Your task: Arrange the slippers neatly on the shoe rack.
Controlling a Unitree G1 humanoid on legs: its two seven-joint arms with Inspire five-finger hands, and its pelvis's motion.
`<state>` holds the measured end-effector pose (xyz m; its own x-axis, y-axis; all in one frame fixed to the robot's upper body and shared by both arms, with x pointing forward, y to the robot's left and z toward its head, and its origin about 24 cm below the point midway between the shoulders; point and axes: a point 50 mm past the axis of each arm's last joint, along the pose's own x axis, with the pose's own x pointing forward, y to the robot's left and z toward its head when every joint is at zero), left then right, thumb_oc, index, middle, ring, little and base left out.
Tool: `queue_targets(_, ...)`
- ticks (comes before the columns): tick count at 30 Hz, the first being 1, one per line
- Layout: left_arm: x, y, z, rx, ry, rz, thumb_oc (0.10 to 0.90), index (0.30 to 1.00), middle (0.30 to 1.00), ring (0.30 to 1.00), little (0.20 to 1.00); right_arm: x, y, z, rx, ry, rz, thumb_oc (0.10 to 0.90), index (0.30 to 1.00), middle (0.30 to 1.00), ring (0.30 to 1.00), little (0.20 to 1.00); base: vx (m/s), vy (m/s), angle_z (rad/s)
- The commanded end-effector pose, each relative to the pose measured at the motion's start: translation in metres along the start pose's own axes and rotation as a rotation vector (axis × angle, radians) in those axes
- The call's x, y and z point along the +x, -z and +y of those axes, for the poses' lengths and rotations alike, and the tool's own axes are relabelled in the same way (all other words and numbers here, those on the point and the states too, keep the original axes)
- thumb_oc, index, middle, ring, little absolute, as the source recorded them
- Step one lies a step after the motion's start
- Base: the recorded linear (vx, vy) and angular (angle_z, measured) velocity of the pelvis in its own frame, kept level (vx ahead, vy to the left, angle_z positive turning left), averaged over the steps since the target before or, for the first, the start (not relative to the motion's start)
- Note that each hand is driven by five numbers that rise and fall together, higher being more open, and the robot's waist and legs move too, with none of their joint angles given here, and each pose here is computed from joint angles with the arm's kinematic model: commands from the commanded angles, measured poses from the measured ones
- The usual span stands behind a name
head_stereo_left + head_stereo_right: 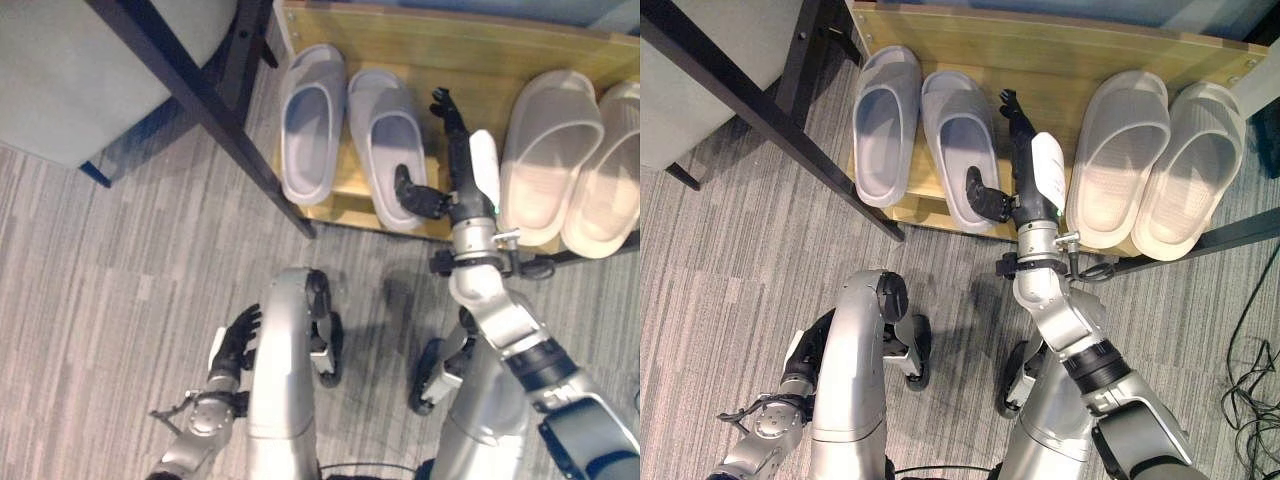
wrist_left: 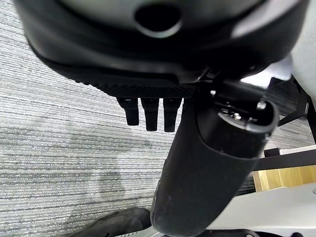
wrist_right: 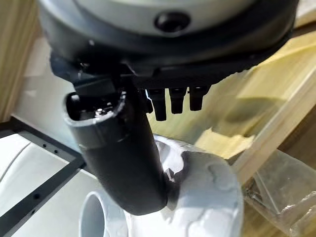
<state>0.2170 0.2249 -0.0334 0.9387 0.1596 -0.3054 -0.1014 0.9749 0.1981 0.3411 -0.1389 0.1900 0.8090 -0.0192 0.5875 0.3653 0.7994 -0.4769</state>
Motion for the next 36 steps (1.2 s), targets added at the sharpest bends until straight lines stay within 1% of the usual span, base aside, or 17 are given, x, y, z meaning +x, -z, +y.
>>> queue_targets(1,-0.006,-0.009,-0.002,0.018,0.011,-0.078,0.8,0.9,0.9,0.9,0.9,0.032,-0.046,-0.01,0.008,0.103,-0.205,0.8,0.9,0.9,0.9,0.9,0.0,0.0,0.0)
queue_targets(13,0.0,-0.017,-0.004,0.032,0.028,-0.119,0.8,0.9,0.9,0.9,0.9,0.059,-0.057,-0.008,-0.039,0.16,-0.21,0.8,0.9,0.9,0.9,0.9,0.0,-0.012,0.04)
queue_targets(21,0.002,-0.019,-0.008,0.04,0.042,-0.125,0.8,0.9,0.9,0.9,0.9,0.067,-0.071,0.006,0.021,0.156,-0.206,0.8,0.9,0.9,0.9,0.9,0.0,0.0,0.0)
queue_targets(23,0.003,-0.02,-0.009,0.042,0.044,-0.126,0.8,0.9,0.9,0.9,0.9,0.064,-0.074,0.016,0.046,0.122,-0.206,0.8,0.9,0.9,0.9,0.9,0.0,0.0,0.0)
queue_targets(27,0.004,-0.02,-0.009,0.04,0.036,-0.126,0.8,0.9,0.9,0.9,0.9,0.059,-0.073,0.025,0.083,0.097,-0.178,0.8,0.9,0.9,0.9,0.9,0.0,0.0,0.0)
queue_targets(29,0.004,-0.021,-0.01,0.036,0.03,-0.128,0.8,0.9,0.9,0.9,0.9,0.054,-0.07,0.031,0.142,0.087,-0.142,0.8,0.9,0.9,0.9,0.9,0.0,0.0,0.0)
queue_targets(30,0.004,-0.021,-0.01,0.037,0.029,-0.128,0.8,0.9,0.9,0.9,0.9,0.054,-0.07,0.031,0.142,0.087,-0.142,0.8,0.9,0.9,0.9,0.9,0.0,0.0,0.0)
queue_targets(31,0.004,-0.021,-0.01,0.038,0.024,-0.127,0.8,0.9,0.9,0.9,0.9,0.049,-0.067,0.036,0.192,0.076,-0.111,0.8,0.9,0.9,0.9,0.9,0.0,0.0,0.0)
queue_targets(32,0.004,-0.021,-0.009,0.038,0.024,-0.126,0.8,0.9,0.9,0.9,0.9,0.049,-0.067,0.037,0.192,0.076,-0.111,0.8,0.9,0.9,0.9,0.9,0.0,0.0,0.0)
queue_targets(34,0.004,-0.02,-0.01,0.041,0.016,-0.124,0.8,0.9,0.9,0.9,0.9,0.039,-0.066,0.045,0.288,0.059,-0.07,0.8,0.9,0.9,0.9,0.9,0.0,0.0,0.0)
queue_targets(36,0.004,-0.021,-0.01,0.038,0.013,-0.126,0.8,0.9,0.9,0.9,0.9,0.033,-0.062,0.051,0.326,0.047,-0.04,0.8,0.9,0.9,0.9,0.9,0.0,0.0,0.0)
